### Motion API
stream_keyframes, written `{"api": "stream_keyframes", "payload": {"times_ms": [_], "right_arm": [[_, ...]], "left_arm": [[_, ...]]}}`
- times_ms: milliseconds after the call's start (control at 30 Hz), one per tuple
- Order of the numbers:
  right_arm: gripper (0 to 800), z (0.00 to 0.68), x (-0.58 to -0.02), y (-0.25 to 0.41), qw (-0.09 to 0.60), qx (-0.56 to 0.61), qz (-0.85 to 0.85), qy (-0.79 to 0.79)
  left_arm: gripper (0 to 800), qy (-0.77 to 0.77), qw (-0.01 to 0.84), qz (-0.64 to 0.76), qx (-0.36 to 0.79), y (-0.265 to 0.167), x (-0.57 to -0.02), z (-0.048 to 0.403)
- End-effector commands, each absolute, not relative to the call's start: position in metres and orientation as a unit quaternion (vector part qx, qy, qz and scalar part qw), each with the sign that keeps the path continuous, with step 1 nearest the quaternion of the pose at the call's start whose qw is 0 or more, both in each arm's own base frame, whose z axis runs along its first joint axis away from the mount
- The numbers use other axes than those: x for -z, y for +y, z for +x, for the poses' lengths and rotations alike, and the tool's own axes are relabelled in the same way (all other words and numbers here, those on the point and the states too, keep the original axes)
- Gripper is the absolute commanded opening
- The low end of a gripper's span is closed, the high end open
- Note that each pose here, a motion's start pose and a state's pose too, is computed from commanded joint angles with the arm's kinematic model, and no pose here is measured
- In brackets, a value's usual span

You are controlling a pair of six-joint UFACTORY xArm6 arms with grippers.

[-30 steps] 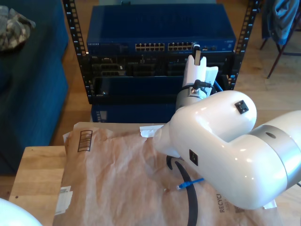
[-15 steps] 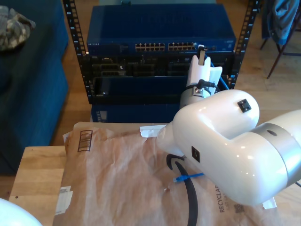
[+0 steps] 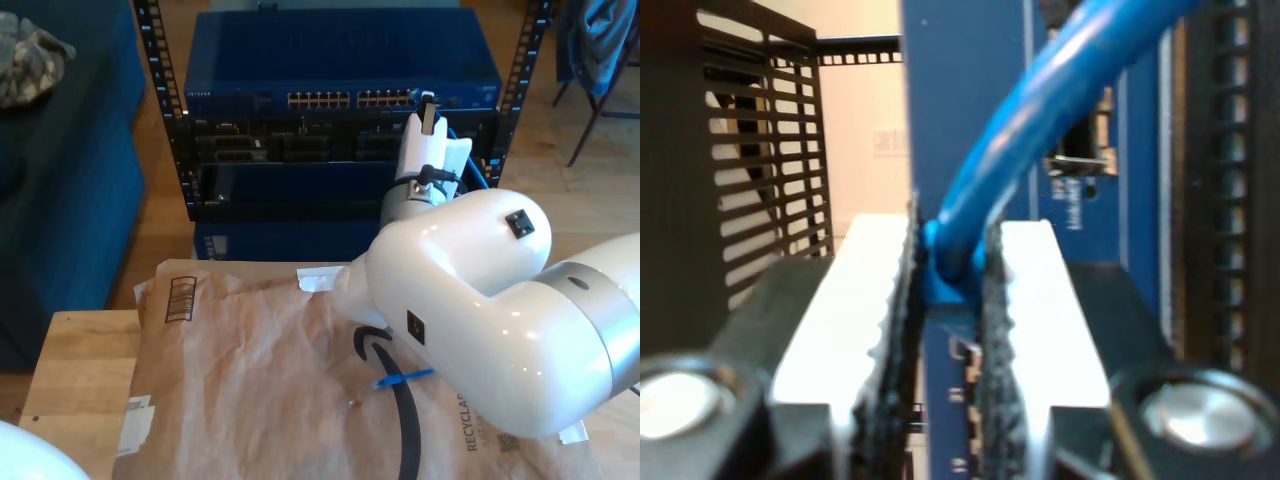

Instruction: Grab the cable and plug it in

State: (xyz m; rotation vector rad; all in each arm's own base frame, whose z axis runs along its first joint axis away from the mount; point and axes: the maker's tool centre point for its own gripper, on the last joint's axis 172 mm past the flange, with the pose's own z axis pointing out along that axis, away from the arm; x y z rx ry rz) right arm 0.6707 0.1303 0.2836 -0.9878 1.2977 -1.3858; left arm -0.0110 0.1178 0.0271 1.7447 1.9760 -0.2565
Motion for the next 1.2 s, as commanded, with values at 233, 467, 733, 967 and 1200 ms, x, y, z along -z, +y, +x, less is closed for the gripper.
{"api": "stream_keyframes", "payload": {"times_ms": [233, 467, 733, 967, 1200], "right_arm": [[0, 0.669, -0.281, 0.131, 0.478, 0.568, -0.407, 0.532], [0, 0.667, -0.280, 0.138, 0.481, 0.565, -0.411, 0.530], [0, 0.668, -0.271, 0.137, 0.477, 0.565, -0.414, 0.531], [0, 0.668, -0.273, 0.138, 0.478, 0.566, -0.413, 0.530], [0, 0.669, -0.270, 0.138, 0.477, 0.566, -0.414, 0.530]], "left_arm": [[800, 0.724, 0.244, 0.639, 0.094, 0.118, -0.027, -0.011], [800, 0.723, 0.244, 0.639, 0.094, 0.118, -0.027, -0.011], [800, 0.724, 0.244, 0.639, 0.094, 0.118, -0.027, -0.011], [800, 0.724, 0.244, 0.639, 0.094, 0.118, -0.027, -0.011], [800, 0.724, 0.244, 0.639, 0.094, 0.118, -0.027, -0.011]]}}
